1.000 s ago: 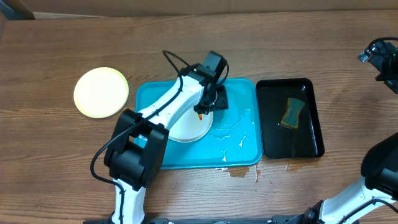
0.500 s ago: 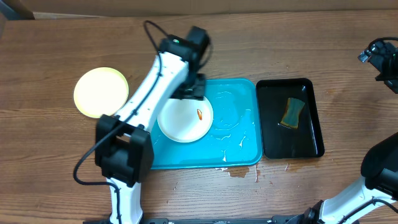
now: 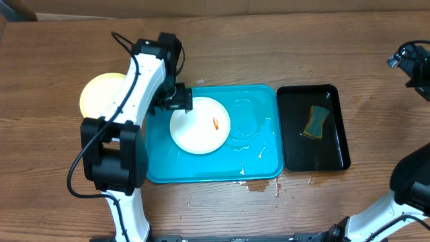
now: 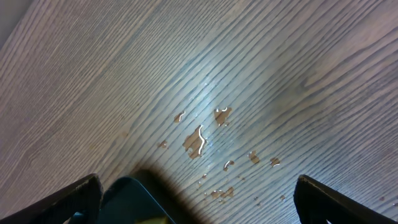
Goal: Clean dirty plates on tray and stack at the side
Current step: 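Grip the white plate rim and drag it up-left on the tray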
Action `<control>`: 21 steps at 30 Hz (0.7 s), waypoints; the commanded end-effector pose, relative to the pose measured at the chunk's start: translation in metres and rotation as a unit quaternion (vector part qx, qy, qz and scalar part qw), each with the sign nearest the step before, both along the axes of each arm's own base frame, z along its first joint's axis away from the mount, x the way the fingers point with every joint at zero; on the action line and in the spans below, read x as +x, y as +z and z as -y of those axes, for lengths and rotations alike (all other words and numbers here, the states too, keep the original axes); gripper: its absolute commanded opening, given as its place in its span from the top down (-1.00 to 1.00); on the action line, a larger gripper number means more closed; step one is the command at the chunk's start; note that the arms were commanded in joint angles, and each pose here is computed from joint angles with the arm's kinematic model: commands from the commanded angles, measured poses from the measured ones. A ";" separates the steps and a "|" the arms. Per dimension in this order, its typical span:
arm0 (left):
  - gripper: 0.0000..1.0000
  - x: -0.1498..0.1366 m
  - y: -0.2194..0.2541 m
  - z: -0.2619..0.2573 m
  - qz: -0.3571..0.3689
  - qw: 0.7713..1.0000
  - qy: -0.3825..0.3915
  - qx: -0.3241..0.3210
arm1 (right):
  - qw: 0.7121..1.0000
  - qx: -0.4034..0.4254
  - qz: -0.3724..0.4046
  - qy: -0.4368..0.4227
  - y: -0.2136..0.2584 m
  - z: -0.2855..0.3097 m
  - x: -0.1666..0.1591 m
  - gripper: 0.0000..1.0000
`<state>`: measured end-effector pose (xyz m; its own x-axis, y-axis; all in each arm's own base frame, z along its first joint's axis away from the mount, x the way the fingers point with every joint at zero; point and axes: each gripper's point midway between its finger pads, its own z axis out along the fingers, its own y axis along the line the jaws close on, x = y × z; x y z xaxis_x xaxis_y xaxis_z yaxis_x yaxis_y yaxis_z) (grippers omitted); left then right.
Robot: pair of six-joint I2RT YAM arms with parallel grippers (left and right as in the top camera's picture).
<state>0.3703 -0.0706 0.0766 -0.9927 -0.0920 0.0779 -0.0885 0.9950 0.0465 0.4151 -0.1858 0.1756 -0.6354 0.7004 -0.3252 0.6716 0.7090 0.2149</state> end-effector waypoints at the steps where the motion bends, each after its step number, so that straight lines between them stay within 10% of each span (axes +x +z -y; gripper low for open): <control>1: -0.37 -0.009 -0.005 0.005 -0.005 1.000 -0.005 -0.013 | 1.000 -0.003 0.011 -0.004 0.007 0.002 0.002 -1.00; 21: 0.23 -0.013 -0.058 0.002 0.012 1.000 -0.005 -0.009 | 1.000 -0.003 0.011 -0.004 0.007 0.002 0.002 -1.00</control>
<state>0.3575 -0.0715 0.0138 -0.9936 -0.0840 0.0755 -0.0819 0.9962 0.0306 0.4150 -0.1858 0.1756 -0.6354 0.7005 -0.3250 0.6719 0.7090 0.2144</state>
